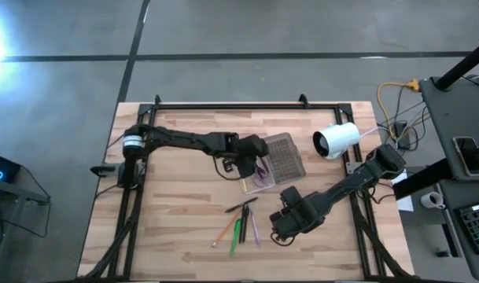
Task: Pick & place school supplies into a supply box
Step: Put the black pen into the supply box
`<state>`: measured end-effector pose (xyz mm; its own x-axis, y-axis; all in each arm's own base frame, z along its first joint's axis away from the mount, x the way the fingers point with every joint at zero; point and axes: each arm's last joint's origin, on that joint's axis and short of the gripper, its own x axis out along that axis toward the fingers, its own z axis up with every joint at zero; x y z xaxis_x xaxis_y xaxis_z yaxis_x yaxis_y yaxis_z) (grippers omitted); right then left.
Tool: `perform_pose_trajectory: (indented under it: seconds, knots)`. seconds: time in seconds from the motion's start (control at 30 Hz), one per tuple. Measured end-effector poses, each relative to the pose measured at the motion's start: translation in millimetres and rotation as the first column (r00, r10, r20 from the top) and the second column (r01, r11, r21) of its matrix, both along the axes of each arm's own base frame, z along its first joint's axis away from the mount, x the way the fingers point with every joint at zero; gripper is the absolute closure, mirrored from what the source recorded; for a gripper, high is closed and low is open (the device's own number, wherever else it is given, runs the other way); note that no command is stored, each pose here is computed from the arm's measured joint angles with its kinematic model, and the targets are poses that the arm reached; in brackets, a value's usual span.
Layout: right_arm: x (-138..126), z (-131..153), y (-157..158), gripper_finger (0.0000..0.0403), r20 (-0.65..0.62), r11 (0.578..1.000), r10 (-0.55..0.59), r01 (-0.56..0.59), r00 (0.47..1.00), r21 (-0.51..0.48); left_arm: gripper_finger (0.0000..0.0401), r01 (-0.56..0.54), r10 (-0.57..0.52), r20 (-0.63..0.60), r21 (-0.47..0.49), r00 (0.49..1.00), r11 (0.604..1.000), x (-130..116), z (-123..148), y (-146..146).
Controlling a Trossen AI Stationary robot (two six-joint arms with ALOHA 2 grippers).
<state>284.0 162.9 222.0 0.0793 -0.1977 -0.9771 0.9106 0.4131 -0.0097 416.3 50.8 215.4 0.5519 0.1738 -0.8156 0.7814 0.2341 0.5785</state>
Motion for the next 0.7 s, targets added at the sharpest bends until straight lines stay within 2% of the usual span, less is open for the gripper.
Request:
perform_pose_trajectory:
  seconds: [0.07, 0.2, 0.4, 0.53, 0.7]
  knots:
    - [-0.1, 0.0, 0.0, 0.0291, -0.002, 1.000, 0.009, -0.009, 1.000, -0.001, 0.0391, -0.011, 0.011, -0.026, 0.030, 1.000, 1.000, -3.9, -1.0, 2.5]
    - [-0.2, -0.3, -0.1, 0.0295, -0.014, 0.998, 0.058, -0.058, 0.998, -0.005, 0.0392, -0.012, 0.014, -0.076, 0.031, 0.997, 0.999, -14.8, -1.8, 1.4]
    - [-0.1, -0.7, -1.0, 0.0302, -0.031, 0.992, 0.126, -0.127, 0.991, -0.010, 0.0389, 0.011, -0.010, -0.122, 0.009, 0.992, 1.000, -24.3, -22.6, -5.4]
    - [-0.1, -0.8, -0.9, 0.0305, -0.037, 0.989, 0.148, -0.149, 0.988, -0.008, 0.0364, 0.014, -0.013, -0.141, 0.004, 0.990, 1.000, -31.1, -38.8, -6.4]
    - [-0.3, -0.9, -1.2, 0.0303, -0.044, 0.985, 0.169, -0.170, 0.985, -0.010, 0.0319, 0.021, -0.020, -0.077, 0.014, 0.997, 1.000, -30.1, -38.1, -10.5]
